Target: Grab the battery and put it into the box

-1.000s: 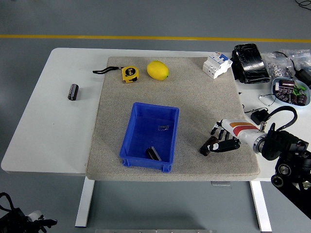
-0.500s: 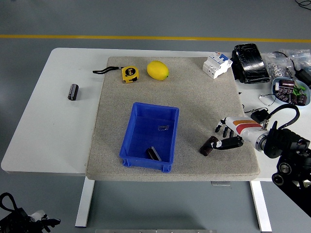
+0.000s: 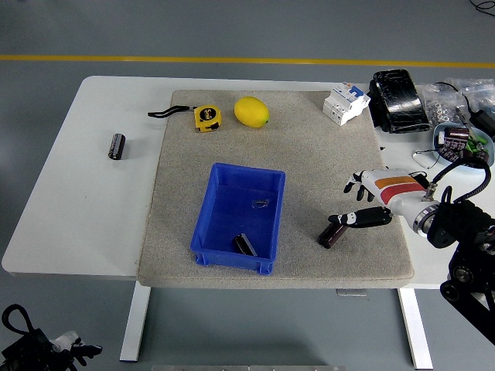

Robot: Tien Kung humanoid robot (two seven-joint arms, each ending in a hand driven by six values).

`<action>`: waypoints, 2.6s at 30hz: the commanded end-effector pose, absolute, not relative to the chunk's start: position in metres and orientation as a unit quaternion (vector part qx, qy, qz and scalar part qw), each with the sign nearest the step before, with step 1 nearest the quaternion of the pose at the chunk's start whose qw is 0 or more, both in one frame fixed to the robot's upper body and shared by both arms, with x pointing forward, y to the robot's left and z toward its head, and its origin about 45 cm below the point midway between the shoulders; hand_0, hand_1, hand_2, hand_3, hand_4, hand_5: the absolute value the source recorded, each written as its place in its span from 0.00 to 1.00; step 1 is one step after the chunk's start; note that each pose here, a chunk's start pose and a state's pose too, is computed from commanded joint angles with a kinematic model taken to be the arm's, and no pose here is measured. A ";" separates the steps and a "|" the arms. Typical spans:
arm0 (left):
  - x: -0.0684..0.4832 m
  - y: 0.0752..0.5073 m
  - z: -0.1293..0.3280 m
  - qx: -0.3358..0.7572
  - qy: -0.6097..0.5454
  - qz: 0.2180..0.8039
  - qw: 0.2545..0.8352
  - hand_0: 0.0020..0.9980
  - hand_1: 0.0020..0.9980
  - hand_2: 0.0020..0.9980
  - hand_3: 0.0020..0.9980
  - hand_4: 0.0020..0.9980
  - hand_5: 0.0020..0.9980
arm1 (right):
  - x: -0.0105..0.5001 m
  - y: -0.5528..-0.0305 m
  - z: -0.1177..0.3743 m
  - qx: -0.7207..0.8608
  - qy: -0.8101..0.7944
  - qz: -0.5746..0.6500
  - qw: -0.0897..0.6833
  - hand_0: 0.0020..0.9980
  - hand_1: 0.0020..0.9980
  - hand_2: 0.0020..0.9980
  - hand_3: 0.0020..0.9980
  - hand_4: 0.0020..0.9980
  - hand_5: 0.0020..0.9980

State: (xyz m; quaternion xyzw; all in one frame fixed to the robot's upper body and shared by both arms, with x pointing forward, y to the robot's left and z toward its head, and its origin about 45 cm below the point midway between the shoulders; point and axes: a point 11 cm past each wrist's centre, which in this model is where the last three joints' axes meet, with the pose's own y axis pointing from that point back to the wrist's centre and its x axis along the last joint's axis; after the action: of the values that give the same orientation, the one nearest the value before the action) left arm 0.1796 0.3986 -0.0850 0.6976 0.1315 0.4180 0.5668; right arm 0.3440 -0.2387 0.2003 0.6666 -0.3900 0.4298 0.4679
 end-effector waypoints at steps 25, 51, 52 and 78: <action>0.151 0.397 -0.094 0.670 0.253 0.467 0.519 0.59 0.55 0.62 0.60 0.57 0.64 | 0.326 -0.239 0.180 0.704 -0.413 0.353 0.458 0.53 0.54 0.60 0.70 1.00 0.64; 0.138 0.401 -0.094 0.597 0.387 0.537 0.453 0.60 0.63 0.72 0.65 0.62 0.66 | 0.320 -0.238 0.173 0.703 -0.400 0.355 0.468 0.53 0.55 0.60 0.71 1.00 0.61; 0.138 0.401 -0.094 0.597 0.387 0.537 0.454 0.60 0.63 0.72 0.65 0.62 0.66 | 0.319 -0.238 0.172 0.704 -0.399 0.354 0.468 0.53 0.55 0.60 0.71 1.00 0.61; 0.130 0.393 -0.099 0.608 0.382 0.520 0.462 0.61 0.61 0.71 0.65 0.67 0.72 | 0.330 -0.264 0.169 0.684 -0.426 0.349 0.478 0.71 0.69 0.75 0.81 1.00 0.62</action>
State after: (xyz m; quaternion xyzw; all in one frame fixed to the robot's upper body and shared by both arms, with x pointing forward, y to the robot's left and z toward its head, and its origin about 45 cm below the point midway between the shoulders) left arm 0.1305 0.3933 -0.0987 0.6083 0.3817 0.5203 0.4621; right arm 0.3303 -0.2644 0.1686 0.6840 -0.4263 0.3489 0.4782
